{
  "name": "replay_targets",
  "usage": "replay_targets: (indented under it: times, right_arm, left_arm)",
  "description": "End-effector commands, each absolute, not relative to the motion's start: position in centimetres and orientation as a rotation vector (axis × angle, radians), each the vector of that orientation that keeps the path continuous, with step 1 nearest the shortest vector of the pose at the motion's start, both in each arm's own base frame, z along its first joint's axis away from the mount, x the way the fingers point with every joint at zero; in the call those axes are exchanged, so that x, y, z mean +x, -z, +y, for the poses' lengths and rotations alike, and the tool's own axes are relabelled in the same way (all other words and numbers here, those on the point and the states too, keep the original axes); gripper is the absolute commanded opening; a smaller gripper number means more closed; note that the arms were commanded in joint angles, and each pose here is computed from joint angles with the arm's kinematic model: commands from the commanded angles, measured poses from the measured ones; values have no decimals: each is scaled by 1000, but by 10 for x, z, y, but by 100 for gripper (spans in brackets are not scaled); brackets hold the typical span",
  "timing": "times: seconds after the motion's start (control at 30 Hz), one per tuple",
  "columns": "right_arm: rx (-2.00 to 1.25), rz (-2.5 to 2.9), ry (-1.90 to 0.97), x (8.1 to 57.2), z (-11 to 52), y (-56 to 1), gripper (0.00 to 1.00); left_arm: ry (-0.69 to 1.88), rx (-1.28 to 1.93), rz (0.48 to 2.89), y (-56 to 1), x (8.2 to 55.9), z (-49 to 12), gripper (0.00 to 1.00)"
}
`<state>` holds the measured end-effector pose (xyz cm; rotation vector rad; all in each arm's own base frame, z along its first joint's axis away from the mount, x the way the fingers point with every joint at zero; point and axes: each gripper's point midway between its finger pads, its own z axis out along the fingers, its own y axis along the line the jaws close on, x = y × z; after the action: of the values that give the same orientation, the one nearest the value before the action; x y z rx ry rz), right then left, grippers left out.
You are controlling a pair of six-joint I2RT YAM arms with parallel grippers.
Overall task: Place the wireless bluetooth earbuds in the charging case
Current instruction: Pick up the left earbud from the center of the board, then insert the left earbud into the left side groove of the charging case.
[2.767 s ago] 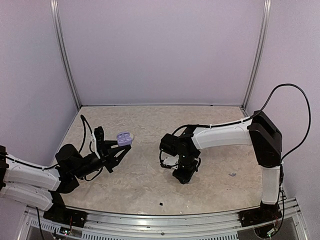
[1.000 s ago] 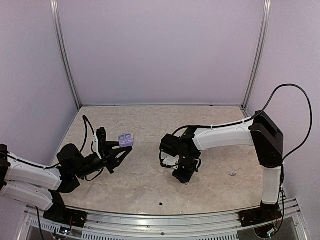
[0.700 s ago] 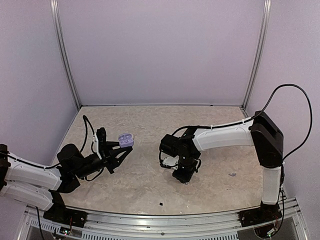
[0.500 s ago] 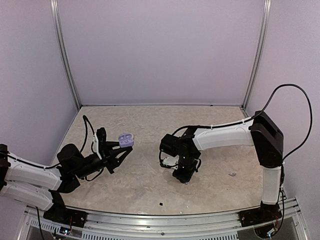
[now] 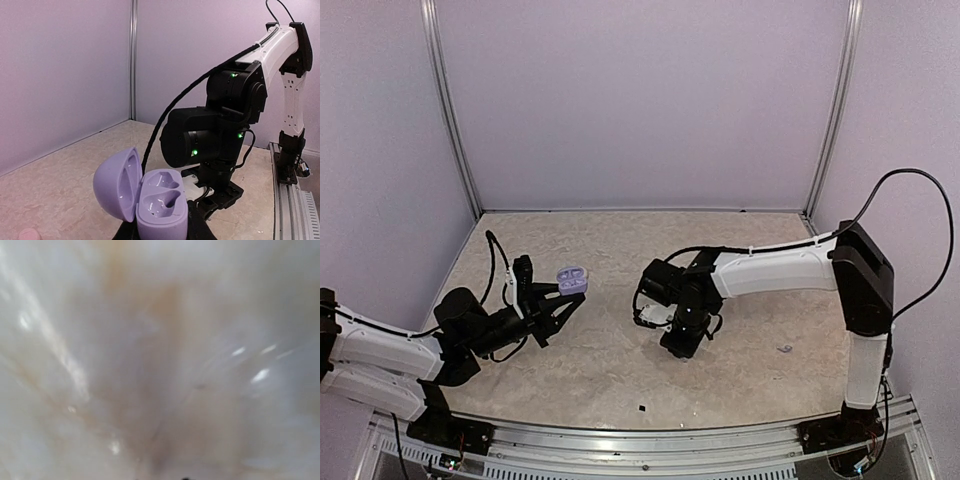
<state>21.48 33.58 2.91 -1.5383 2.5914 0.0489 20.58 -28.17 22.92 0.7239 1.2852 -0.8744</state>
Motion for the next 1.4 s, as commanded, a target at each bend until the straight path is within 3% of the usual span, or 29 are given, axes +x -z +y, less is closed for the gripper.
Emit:
replay_targets:
  times: [0.0,0.23,0.5,0.77,1.37]
  right_arm:
    - [-1452,2353,-122,238,358,-86,12]
    - [-1319,1961,-327,243,382,-196,10]
    - [-1309,1479,-575,189,411,-309,10]
    - [-1401,1297,-571,157,446,-325,10]
    - [-1350,1194,-395,158,463,-334,10]
  left_arm:
    - [870,713,1229,-245,209,-283,3]
    - [886,716,1220,-249,210,-288,3]
    - [940,749,1194,-257,211,-303,3]
    - [978,819,1163,-261,200,-322,3]
    - [1016,876,1137,-261,184,-339,3]
